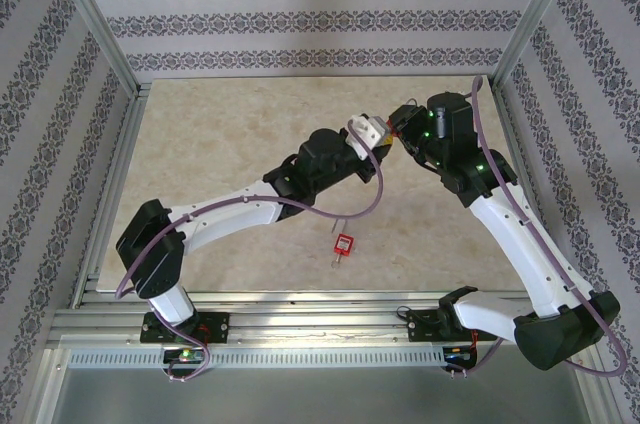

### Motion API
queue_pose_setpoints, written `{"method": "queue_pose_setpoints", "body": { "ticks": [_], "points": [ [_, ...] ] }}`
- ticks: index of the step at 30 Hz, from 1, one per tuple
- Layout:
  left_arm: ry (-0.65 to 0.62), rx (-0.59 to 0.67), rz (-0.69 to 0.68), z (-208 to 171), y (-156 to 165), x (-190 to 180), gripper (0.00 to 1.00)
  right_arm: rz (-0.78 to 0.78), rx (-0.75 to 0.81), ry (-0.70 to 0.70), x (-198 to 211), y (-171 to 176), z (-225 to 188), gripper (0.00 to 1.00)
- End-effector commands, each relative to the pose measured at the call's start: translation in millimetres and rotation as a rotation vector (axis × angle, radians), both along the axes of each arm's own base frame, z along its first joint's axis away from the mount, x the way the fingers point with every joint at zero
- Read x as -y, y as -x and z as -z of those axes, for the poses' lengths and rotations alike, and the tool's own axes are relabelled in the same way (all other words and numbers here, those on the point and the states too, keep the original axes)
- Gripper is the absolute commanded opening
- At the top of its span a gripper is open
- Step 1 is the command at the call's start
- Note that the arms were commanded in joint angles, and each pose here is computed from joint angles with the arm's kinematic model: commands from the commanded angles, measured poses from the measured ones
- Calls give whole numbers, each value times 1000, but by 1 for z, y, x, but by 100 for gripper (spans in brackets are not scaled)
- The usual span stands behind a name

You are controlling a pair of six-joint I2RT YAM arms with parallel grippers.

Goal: Unlock with the key

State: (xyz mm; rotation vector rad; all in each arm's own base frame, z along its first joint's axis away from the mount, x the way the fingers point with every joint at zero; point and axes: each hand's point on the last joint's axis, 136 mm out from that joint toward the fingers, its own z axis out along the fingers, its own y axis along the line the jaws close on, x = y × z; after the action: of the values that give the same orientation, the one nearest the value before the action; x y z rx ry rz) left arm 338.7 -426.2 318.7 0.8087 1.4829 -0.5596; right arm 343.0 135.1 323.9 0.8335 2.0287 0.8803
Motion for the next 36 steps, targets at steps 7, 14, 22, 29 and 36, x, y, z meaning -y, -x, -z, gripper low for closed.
{"method": "queue_pose_setpoints", "body": {
  "ticks": [7, 14, 22, 29, 36],
  "points": [
    [-346, 462, 174, 3, 63, 41, 0, -83, -39, -68, -23, 0, 9, 0],
    [-450, 542, 189, 16, 66, 43, 0, -83, -46, -70, -22, 1, 12, 0],
    [-366, 482, 186, 10, 68, 43, 0, -89, -44, -91, -24, 0, 14, 0],
    [-287, 428, 166, 4, 68, 35, 0, -98, -35, -92, -23, 4, 9, 0],
    [-207, 391, 123, -1, 61, 21, 0, -108, -31, -100, -22, 9, 8, 0]
  ]
}}
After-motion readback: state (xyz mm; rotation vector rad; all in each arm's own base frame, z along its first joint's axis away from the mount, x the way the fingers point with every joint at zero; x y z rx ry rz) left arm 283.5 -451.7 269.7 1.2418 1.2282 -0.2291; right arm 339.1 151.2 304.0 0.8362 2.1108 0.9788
